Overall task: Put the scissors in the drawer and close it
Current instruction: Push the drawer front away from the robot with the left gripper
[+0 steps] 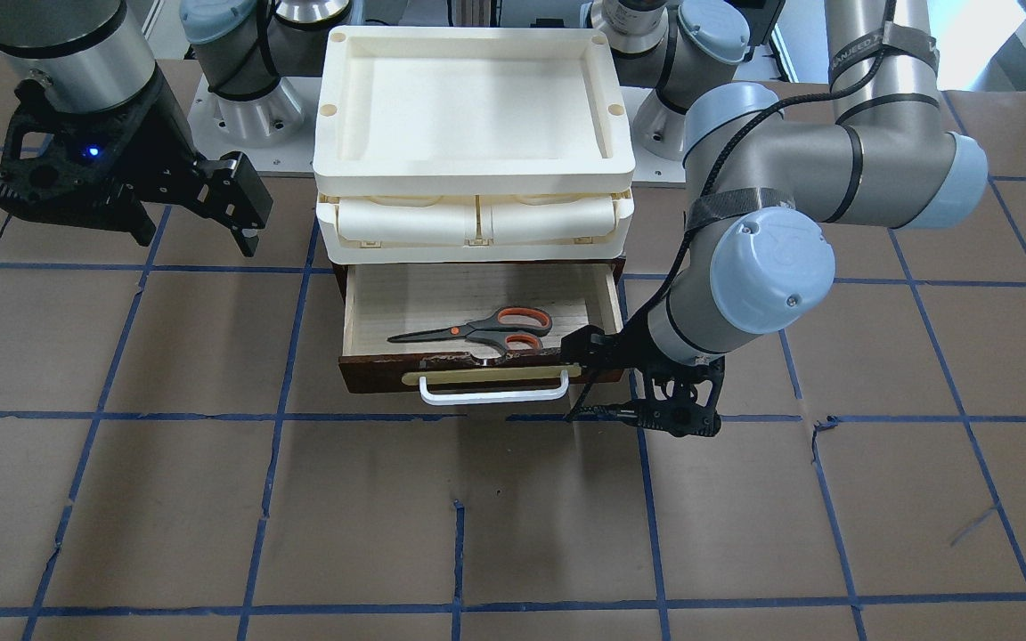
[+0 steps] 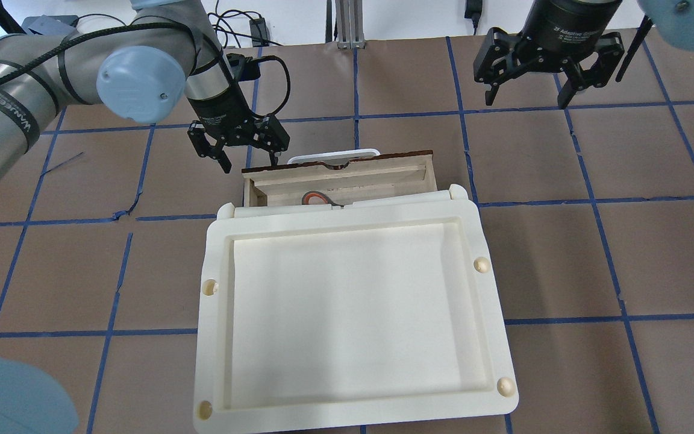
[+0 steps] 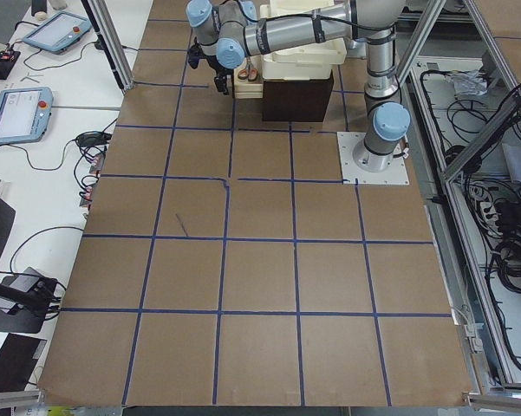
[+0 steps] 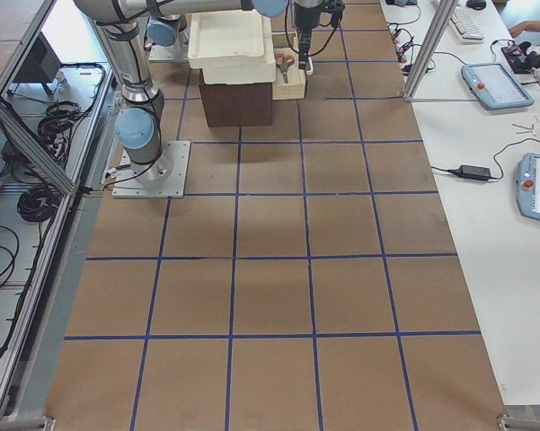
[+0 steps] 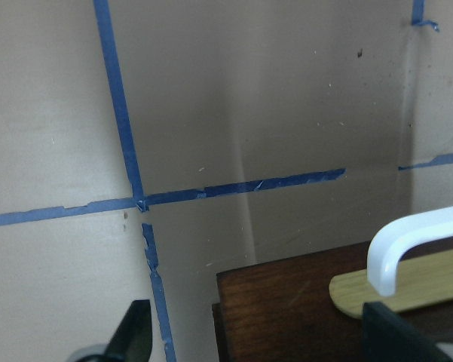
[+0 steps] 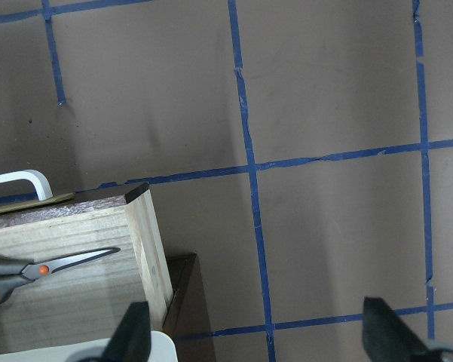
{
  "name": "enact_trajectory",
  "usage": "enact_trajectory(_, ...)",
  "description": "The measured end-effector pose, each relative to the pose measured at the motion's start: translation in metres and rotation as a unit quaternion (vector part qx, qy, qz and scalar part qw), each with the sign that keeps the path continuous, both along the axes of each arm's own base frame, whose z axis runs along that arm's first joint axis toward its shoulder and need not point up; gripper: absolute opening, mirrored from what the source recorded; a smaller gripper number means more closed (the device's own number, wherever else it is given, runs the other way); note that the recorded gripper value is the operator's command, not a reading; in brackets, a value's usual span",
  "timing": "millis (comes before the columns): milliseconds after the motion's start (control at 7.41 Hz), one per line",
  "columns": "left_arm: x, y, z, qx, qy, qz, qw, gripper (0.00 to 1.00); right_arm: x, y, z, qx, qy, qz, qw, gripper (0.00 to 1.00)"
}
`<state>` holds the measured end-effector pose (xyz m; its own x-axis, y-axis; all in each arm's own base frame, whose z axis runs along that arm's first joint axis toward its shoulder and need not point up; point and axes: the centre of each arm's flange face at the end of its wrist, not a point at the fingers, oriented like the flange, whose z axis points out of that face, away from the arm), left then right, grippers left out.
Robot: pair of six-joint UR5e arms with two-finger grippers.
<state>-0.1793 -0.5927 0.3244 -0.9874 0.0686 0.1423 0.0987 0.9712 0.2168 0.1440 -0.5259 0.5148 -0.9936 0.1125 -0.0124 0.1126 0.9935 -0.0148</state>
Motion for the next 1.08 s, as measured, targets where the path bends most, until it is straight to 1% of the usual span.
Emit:
enact_trajectory(405, 0.000, 0.011, -0.012, 0.022, -0.001, 0.001, 0.9998, 1.00, 0.000, 0.000, -0.001, 0.002, 0.000, 0.000, 1.0000, 1.00)
enact_trajectory(1080, -0.001, 0.028, -0.012, 0.062, -0.002, 0.003, 0.9981, 1.00, -0.001, 0.000, -0.001, 0.002, 0.001, 0.000, 1.0000, 1.00)
